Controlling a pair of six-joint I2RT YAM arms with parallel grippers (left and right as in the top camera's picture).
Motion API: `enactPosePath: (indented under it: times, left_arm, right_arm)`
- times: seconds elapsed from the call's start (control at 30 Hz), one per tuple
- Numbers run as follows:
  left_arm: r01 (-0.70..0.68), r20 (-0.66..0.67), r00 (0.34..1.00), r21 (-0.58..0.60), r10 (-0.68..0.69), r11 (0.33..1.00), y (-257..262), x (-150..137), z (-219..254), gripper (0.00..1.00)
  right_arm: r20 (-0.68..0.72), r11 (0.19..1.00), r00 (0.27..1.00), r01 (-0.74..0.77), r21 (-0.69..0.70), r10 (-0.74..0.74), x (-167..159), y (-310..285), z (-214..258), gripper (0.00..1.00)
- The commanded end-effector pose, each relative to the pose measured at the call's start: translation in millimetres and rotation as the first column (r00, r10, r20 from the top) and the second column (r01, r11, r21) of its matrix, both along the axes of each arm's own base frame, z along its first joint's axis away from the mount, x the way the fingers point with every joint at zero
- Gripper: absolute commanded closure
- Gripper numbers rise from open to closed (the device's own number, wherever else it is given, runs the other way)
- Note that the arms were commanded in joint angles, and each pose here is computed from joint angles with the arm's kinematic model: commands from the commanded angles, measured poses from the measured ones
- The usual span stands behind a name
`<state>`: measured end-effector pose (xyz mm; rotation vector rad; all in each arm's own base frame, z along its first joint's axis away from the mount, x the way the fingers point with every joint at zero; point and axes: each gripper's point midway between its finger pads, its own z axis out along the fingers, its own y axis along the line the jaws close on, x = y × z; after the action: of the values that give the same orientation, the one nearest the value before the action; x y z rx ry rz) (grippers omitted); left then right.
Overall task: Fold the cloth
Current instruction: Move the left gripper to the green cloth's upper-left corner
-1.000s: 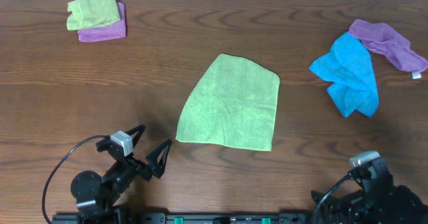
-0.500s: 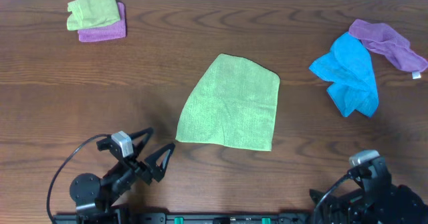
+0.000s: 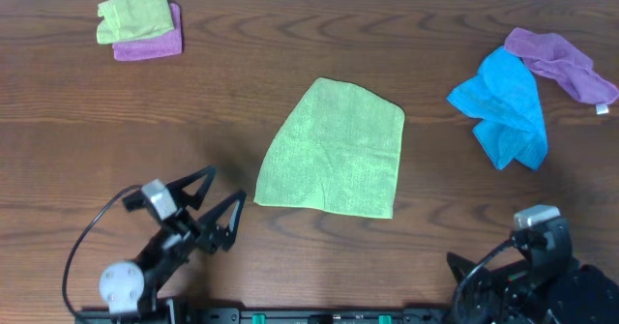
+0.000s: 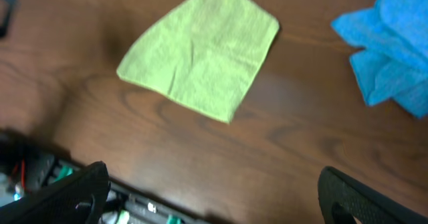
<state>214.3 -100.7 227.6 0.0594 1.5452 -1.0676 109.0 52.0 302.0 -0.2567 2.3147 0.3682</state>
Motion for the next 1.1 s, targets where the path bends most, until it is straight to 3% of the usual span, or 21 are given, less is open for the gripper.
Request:
enactPosePath:
  times: [0.0, 0.23, 0.37, 0.53, 0.67, 1.07]
  left_arm:
    - [0.020, -0.072, 0.997, 0.013, -0.019, 1.000, -4.7, 18.7, -1.3, 0.04]
    - [0.245, -0.159, 0.962, 0.138, -0.223, 0.960, -45.6, 73.7, 9.9, 0.05]
    - [0.316, -0.270, 0.925, 0.152, -0.268, 0.936, -64.5, 117.3, -6.5, 0.05]
    - [0.406, -0.374, 0.872, 0.193, -0.316, 0.893, -91.3, 164.8, -32.5, 0.05]
    - [0.426, -0.442, 0.847, 0.233, -0.295, 0.874, -100.3, 202.6, -55.8, 0.05]
    - [0.477, -0.573, 0.784, 0.309, -0.240, 0.823, -104.8, 267.2, -126.9, 0.05]
  right_arm:
    - [0.026, 0.999, 0.999, 0.036, -0.010, -0.035, 6.0, -4.0, 2.5, 0.01]
    - [-0.018, 0.998, 0.998, 0.058, 0.006, -0.058, -0.4, -8.0, -1.8, 0.01]
    - [-0.124, 0.986, 0.978, 0.166, -0.008, -0.166, -17.1, -30.9, -15.4, 0.01]
    - [-0.120, 0.986, 0.981, 0.160, 0.038, -0.154, -22.9, -33.1, -13.5, 0.01]
    - [-0.092, 0.983, 0.979, 0.183, 0.028, -0.180, -18.4, -37.4, -11.0, 0.01]
    - [-0.013, 0.971, 0.972, 0.233, 0.048, -0.233, -4.8, -41.3, 1.4, 0.01]
